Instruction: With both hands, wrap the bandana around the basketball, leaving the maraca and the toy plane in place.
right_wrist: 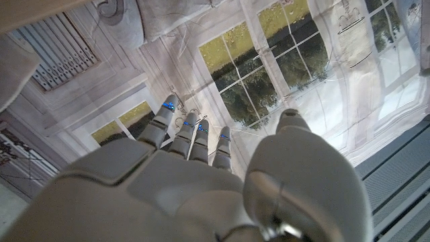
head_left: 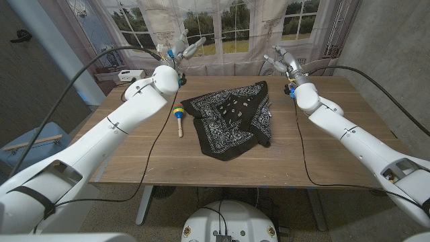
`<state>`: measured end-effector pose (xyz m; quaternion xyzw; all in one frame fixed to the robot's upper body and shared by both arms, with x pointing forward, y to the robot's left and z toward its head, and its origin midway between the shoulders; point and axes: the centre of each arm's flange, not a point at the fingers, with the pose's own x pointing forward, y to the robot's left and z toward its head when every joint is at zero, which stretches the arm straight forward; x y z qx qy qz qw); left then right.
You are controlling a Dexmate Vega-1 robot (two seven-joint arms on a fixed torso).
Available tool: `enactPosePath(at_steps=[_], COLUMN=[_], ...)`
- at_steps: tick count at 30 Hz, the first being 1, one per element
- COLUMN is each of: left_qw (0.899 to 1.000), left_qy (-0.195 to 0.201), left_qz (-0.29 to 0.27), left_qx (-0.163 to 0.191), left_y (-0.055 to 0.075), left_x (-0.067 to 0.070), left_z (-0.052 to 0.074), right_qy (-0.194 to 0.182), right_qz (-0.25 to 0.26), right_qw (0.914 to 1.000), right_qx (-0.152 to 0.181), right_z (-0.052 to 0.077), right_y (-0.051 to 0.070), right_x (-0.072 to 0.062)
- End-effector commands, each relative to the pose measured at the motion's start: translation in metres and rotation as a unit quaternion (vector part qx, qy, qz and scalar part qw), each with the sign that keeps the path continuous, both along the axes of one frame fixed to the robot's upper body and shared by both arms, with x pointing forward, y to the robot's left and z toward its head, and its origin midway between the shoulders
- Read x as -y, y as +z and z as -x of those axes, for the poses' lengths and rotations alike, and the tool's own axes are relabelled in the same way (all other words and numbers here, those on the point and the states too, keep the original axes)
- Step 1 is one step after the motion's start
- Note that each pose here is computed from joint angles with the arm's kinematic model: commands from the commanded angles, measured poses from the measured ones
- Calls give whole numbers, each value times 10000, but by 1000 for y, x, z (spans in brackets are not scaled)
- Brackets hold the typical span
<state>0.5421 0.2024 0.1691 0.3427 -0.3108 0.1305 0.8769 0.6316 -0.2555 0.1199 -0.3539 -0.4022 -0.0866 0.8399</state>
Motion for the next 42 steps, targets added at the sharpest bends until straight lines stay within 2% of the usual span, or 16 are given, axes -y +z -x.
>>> enactPosePath(at_steps=[1, 4, 10, 14, 18, 20, 24, 28, 36, 42], left_qw=[9903, 9822, 9583, 9431, 9330, 9332, 9266, 9267, 9251, 9238], left_qy=[-1252, -1719, -2744, -3181, -3433, -3421, -3579, -3574, -3609, -3646], left_qz=[403, 560, 724, 886, 1000, 1015, 1077, 1089, 1125, 1114], left_qx=[443, 507, 328, 396, 408, 419, 407, 402, 365, 341], left_y=[-1, -2, -7, -13, -18, -21, -25, -28, -32, -33], left_x=[14, 14, 13, 13, 11, 9, 7, 5, 4, 4], left_z=[8, 15, 27, 36, 40, 43, 47, 50, 50, 50], right_qy=[-14, 19, 33, 87, 202, 197, 164, 86, -86, -232], right_qz=[1148, 1375, 1735, 1955, 2036, 2166, 2431, 2648, 3120, 3308], right_qw=[9934, 9904, 9844, 9798, 9772, 9741, 9675, 9610, 9450, 9373], right_qx=[19, -134, -308, -415, -560, -612, -682, -789, -972, -1075], right_z=[40, 41, 43, 46, 45, 47, 50, 52, 55, 54], right_y=[-40, -46, -58, -66, -72, -74, -78, -82, -89, -91], right_x=[-28, -35, -48, -56, -61, -64, -74, -82, -97, -103])
